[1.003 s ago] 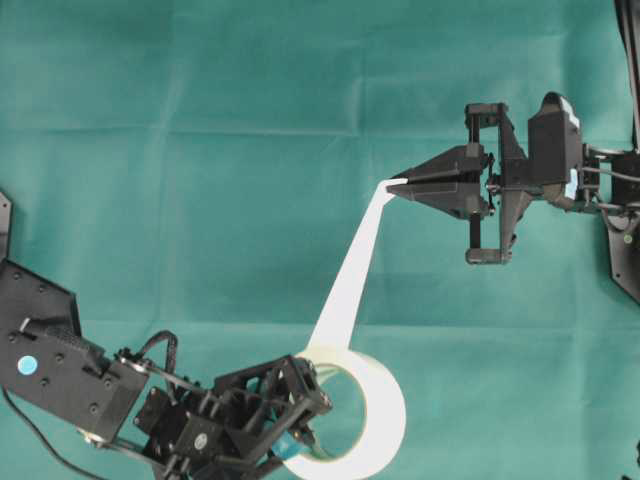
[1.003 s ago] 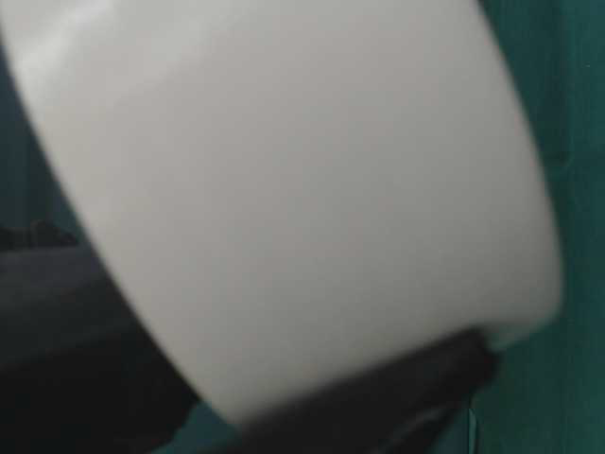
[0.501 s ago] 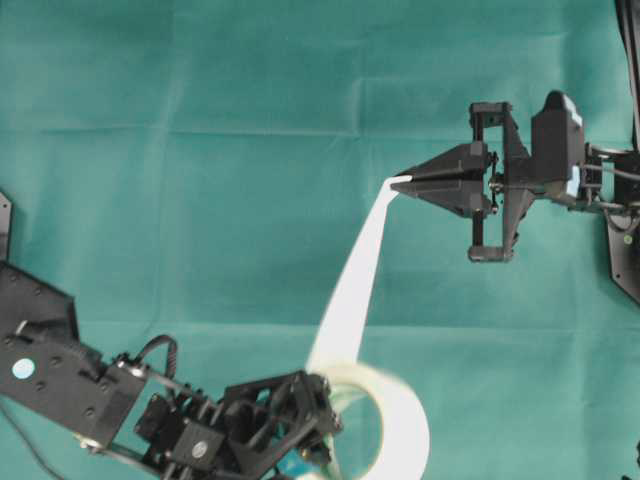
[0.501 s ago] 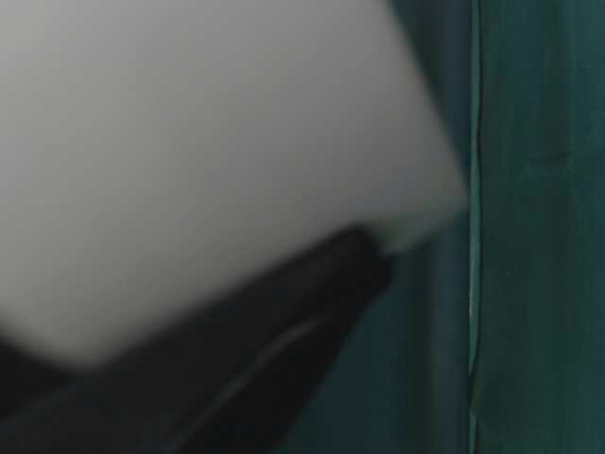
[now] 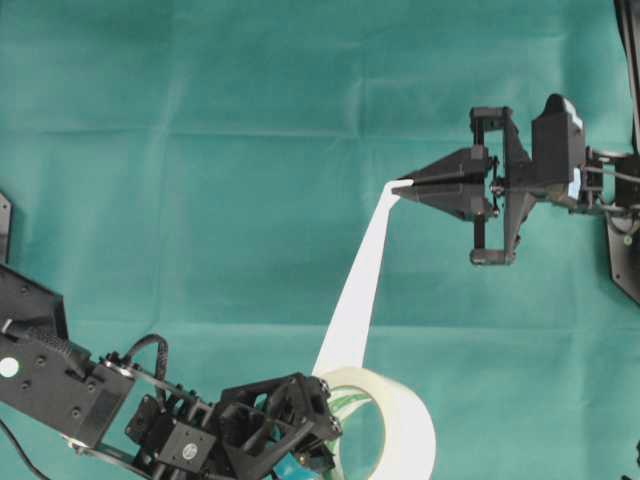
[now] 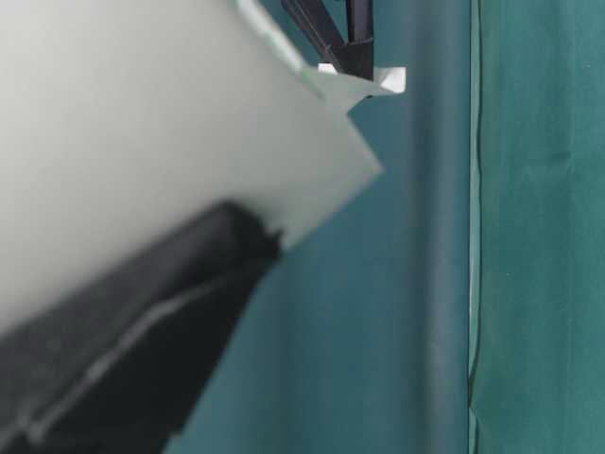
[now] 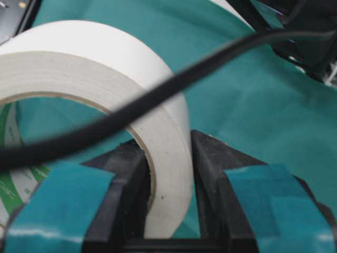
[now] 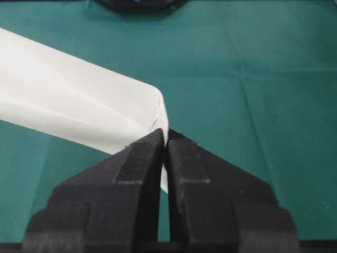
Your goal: Peel off the duct tape with your right arm.
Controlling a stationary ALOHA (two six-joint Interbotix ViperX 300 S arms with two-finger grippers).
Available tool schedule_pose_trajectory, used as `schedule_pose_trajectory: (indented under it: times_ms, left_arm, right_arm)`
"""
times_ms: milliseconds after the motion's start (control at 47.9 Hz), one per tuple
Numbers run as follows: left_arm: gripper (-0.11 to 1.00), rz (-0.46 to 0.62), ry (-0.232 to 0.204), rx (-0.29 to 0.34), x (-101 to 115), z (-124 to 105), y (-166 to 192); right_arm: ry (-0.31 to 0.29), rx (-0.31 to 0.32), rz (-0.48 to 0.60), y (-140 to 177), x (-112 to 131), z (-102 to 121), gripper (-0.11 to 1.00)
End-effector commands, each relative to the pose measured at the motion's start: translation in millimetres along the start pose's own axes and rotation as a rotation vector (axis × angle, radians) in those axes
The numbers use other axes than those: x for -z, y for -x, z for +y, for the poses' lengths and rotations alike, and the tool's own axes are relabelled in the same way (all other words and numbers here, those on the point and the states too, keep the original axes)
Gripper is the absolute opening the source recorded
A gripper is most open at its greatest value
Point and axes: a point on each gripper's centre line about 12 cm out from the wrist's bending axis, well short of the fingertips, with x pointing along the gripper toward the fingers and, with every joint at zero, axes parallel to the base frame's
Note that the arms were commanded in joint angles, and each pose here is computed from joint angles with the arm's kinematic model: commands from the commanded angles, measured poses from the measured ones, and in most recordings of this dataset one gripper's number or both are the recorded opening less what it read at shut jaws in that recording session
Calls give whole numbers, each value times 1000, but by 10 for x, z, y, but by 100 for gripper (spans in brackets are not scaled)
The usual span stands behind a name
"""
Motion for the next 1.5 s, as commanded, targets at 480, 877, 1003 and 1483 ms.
schedule_pose_trajectory:
  times_ms: [480, 877, 1003, 1483]
  left_arm:
    - [20, -67, -9, -23, -163, -31, 222]
    - [20, -14, 29, -39, 139, 60, 223]
    - [20, 4, 44, -45, 246, 82, 208]
    - [20, 56, 77, -43, 512, 98, 164]
  right_arm:
    - [-2, 27, -18, -7, -66, -86, -9]
    - [-4, 27, -18, -5, -68, -86, -9]
    - [0, 25, -14, -5, -58, -84, -9]
    - [8, 21, -14, -3, -59, -79, -4]
